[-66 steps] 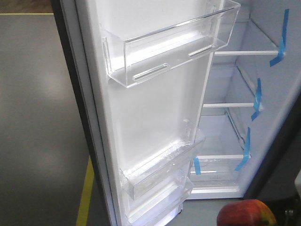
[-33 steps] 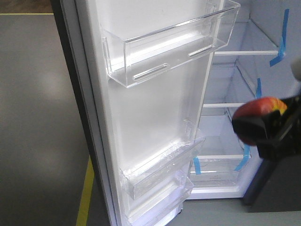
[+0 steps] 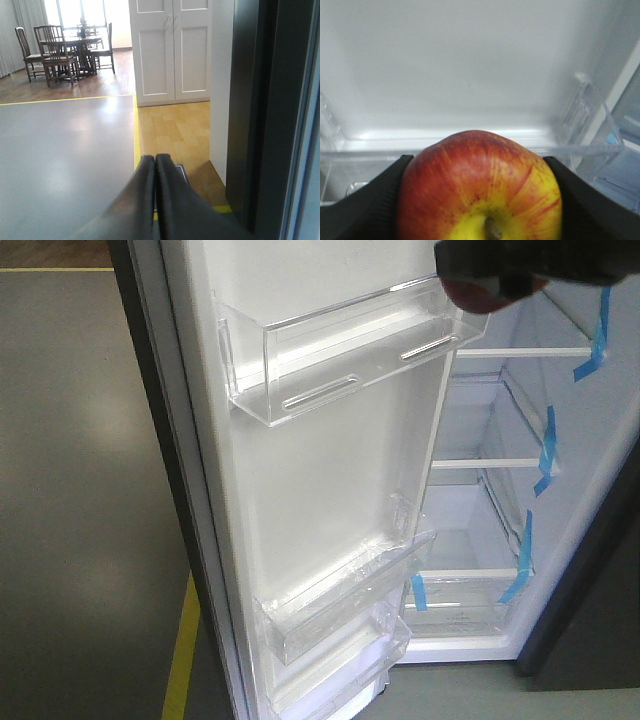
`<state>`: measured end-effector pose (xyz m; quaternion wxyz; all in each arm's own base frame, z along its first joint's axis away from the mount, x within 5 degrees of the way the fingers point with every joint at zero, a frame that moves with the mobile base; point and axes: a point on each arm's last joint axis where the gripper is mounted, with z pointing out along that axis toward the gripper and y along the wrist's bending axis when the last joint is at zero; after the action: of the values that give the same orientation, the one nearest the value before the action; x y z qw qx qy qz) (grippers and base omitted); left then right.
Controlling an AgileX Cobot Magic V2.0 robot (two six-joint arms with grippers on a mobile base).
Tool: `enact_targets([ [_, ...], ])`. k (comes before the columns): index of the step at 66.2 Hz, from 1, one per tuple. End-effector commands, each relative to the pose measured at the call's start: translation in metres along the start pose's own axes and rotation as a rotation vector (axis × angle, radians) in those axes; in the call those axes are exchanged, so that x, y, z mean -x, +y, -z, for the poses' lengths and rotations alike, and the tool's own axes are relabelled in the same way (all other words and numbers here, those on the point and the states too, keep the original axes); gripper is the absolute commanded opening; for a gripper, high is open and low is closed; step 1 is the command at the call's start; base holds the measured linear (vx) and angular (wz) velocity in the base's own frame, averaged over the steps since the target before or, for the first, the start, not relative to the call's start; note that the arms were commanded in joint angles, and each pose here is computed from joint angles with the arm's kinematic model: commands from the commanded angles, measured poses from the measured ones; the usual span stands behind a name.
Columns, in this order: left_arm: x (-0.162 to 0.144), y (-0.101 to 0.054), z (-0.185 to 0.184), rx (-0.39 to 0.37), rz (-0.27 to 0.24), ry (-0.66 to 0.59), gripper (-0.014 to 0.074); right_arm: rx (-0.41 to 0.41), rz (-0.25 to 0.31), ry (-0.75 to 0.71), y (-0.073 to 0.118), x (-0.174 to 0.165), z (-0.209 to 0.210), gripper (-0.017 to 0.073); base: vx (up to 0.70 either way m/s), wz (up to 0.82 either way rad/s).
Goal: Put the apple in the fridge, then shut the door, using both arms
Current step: 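Raise the held apple with the right gripper over the top door bin, then lower the apple into the top door bin, open and withdraw right gripper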
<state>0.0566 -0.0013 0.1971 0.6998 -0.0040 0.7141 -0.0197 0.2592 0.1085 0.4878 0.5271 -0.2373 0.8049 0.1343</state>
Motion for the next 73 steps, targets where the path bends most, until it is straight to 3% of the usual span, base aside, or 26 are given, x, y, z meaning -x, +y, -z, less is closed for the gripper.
enact_targets([
  [1, 0.013, -0.001, 0.002, -0.012, 0.012, -0.107, -0.0006, -0.006, 0.005, -0.144, -0.002, 0.033, 0.009, 0.0214, 0.00, 0.00],
  [19, 0.013, -0.001, 0.002, -0.012, 0.012, -0.107, -0.0006, -0.003, 0.010, -0.167, -0.011, 0.057, -0.027, 0.0226, 0.00, 0.00],
  [33, 0.013, -0.001, 0.002, -0.012, 0.012, -0.107, -0.0006, -0.008, 0.001, -0.152, -0.018, 0.056, -0.065, 0.0248, 0.00, 0.00],
  [52, 0.013, -0.001, 0.002, -0.012, 0.012, -0.107, -0.0006, -0.062, 0.043, -0.101, -0.028, 0.046, -0.096, 0.0292, 0.00, 0.00],
  [61, 0.013, -0.001, 0.002, -0.012, 0.012, -0.107, -0.0006, -0.055, 0.037, -0.087, -0.027, 0.044, -0.098, 0.0386, 0.00, 0.00],
  [73, 0.013, -0.001, 0.002, -0.012, 0.012, -0.107, -0.0006, -0.043, 0.031, -0.062, -0.026, 0.042, -0.099, 0.0602, 0.00, 0.00],
])
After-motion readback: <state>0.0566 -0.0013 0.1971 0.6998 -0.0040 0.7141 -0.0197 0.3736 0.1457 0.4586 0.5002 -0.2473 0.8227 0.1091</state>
